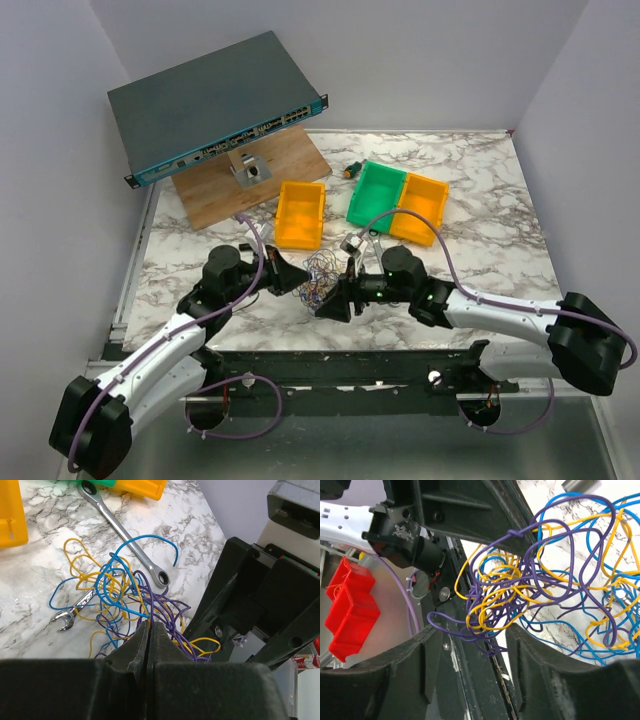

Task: Untangle the cables

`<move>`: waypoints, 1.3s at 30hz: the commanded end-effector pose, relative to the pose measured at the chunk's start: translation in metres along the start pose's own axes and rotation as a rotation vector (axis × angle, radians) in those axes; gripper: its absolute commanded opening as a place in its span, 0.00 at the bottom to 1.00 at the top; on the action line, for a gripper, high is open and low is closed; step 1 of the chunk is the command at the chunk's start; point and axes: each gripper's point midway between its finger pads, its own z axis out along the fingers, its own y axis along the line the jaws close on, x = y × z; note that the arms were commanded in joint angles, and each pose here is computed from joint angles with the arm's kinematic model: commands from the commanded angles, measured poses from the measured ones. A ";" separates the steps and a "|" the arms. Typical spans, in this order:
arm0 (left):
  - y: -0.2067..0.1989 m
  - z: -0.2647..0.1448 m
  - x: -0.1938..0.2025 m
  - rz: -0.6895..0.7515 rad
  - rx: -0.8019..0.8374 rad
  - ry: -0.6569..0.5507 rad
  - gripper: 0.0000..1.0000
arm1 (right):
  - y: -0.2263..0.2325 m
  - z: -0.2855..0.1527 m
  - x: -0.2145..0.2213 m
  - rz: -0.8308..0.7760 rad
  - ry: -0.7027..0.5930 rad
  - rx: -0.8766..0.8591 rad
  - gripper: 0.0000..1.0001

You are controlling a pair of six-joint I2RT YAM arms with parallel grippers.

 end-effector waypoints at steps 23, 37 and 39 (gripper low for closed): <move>0.092 -0.082 -0.040 -0.082 -0.598 -0.319 0.00 | -0.138 -0.273 -0.025 0.366 -0.919 1.368 0.01; 0.095 -0.101 -0.054 -0.050 -0.708 -0.351 0.00 | -0.118 -0.303 -0.051 0.270 -0.938 1.437 0.01; 0.100 -0.120 -0.062 -0.074 -0.793 -0.423 0.00 | -0.114 -0.317 -0.055 0.298 -0.994 1.477 0.01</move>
